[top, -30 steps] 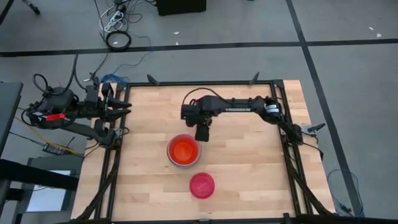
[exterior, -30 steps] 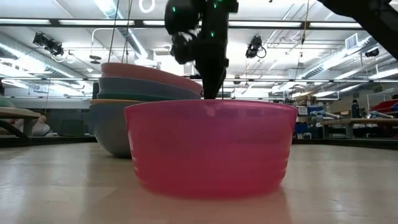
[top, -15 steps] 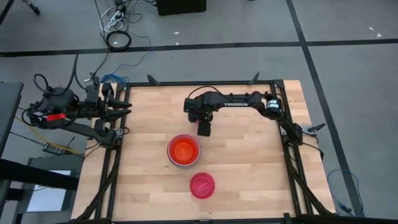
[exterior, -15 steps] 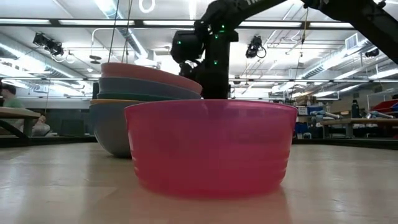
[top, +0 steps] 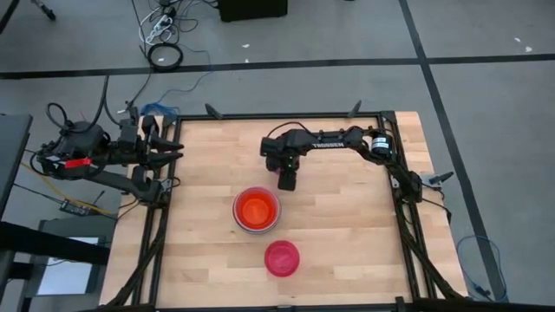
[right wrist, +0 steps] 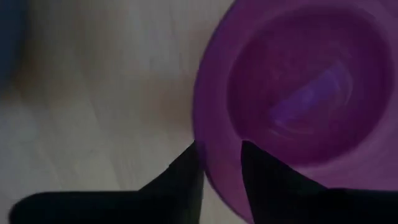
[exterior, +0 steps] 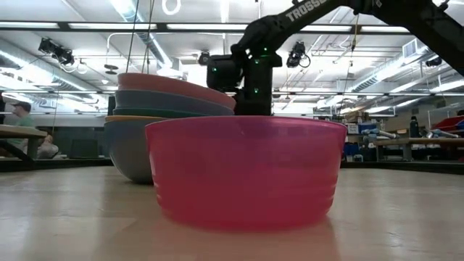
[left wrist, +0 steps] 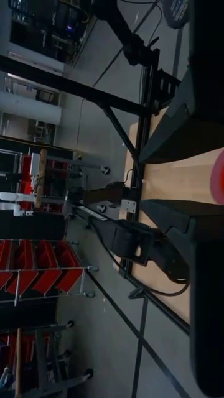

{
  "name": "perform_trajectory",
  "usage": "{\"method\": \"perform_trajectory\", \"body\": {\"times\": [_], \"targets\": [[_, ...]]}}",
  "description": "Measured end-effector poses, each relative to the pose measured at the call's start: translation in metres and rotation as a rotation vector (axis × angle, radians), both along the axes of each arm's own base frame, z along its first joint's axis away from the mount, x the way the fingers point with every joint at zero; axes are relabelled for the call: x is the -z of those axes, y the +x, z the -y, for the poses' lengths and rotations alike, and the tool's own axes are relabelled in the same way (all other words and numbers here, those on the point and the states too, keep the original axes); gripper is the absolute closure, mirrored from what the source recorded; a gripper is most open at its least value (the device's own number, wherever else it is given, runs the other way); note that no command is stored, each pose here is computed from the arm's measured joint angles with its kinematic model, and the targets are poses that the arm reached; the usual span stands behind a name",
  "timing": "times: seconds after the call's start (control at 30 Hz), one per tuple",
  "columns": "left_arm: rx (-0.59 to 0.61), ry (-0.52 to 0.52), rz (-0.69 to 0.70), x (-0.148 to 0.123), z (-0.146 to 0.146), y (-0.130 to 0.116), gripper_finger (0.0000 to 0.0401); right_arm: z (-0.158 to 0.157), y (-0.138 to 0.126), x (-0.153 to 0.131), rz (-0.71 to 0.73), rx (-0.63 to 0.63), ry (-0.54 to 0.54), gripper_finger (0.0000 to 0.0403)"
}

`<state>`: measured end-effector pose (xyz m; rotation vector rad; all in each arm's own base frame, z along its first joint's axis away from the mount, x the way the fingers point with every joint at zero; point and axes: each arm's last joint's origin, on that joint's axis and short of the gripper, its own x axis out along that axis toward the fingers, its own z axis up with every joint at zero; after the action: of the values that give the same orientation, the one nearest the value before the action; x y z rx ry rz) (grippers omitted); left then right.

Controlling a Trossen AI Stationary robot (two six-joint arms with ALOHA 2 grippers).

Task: Nest bowls inside each other
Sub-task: Stack the purple bowl on the top of the orange bowl

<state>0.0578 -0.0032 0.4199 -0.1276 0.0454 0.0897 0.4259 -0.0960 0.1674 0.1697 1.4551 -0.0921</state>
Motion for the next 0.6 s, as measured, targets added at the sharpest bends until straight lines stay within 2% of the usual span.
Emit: {"method": "perform_trajectory", "body": {"times": [0.17,0.4,0.6], "targets": [[-0.001,-0.002,0.000,0.000,0.000,0.000,0.0288,0.000,-0.002,-0.002,-0.026,0.000,0.003,0.0390],[-0.001,-0.003,0.000,0.000,0.000,0.000,0.0288,-0.006,0.008,-0.040,0.006,-0.006,-0.021,0.0402],[-0.001,-0.006,0.001,0.000,0.000,0.000,0.0288,-0.052,0.023,-0.102,0.139,-0.085,-0.083,0.0402]]}}
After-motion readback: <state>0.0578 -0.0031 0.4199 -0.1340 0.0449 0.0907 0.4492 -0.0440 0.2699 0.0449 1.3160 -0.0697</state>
